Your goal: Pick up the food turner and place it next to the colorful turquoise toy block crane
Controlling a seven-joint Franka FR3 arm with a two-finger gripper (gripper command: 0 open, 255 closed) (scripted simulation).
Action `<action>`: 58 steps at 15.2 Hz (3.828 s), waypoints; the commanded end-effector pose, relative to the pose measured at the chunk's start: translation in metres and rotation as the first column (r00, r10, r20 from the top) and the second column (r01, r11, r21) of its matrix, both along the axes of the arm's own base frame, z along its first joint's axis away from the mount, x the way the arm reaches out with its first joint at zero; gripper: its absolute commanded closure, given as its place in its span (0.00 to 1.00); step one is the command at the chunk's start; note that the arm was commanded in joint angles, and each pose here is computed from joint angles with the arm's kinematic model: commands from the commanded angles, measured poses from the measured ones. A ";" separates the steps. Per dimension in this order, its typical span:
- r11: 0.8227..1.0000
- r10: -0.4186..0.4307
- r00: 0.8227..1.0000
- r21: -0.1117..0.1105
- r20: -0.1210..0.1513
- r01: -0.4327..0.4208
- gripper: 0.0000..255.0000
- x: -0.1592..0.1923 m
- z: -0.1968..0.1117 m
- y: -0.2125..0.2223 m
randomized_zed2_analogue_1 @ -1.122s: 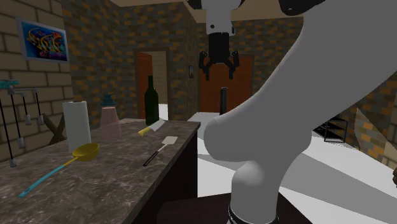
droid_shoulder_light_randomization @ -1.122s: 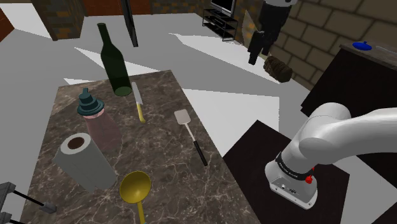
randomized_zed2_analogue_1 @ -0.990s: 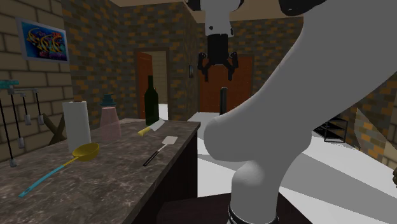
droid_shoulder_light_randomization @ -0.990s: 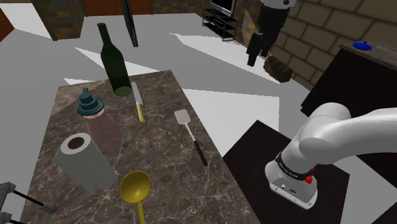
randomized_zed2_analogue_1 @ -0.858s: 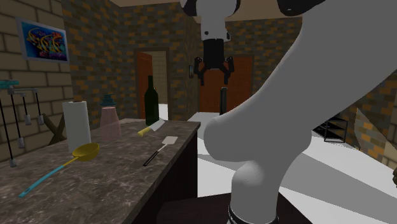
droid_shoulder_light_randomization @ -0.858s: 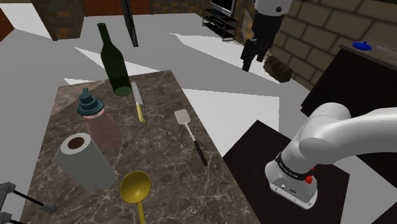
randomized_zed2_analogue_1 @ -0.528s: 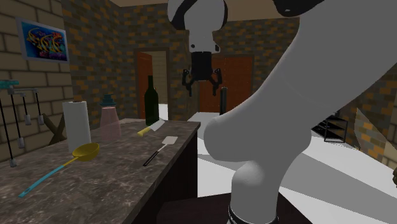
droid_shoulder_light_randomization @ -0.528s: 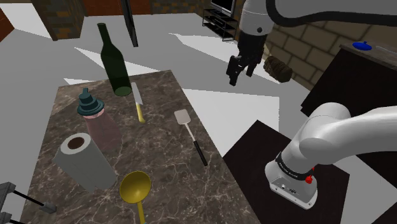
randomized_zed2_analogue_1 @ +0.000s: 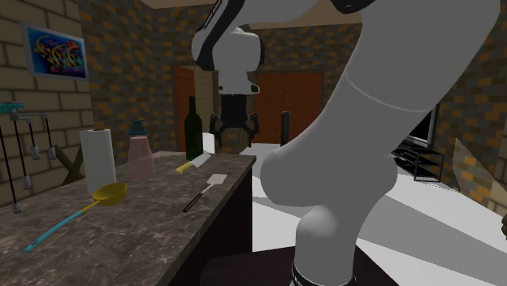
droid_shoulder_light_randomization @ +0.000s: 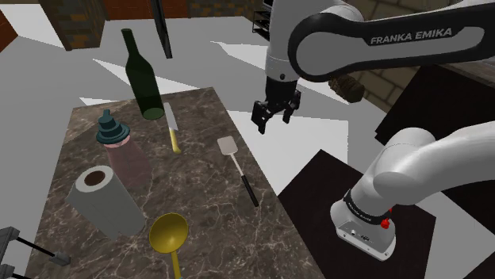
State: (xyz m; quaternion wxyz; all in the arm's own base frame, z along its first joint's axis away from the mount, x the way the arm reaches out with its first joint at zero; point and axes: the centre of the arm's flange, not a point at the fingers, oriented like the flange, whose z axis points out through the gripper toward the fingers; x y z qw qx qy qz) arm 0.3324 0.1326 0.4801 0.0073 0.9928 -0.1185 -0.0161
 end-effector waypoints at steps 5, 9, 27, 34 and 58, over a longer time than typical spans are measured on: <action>0.995 -0.100 0.995 0.015 -0.016 0.100 0.00 0.025 -0.054 0.049; 0.986 -0.164 0.986 0.024 -0.027 0.165 0.00 0.043 -0.091 0.081; 0.983 -0.183 0.983 0.026 -0.031 0.184 1.00 0.047 -0.142 0.091; 0.983 -0.183 0.983 0.026 -0.031 0.184 1.00 0.047 -0.142 0.091; 0.983 -0.183 0.983 0.026 -0.031 0.184 1.00 0.047 -0.026 0.091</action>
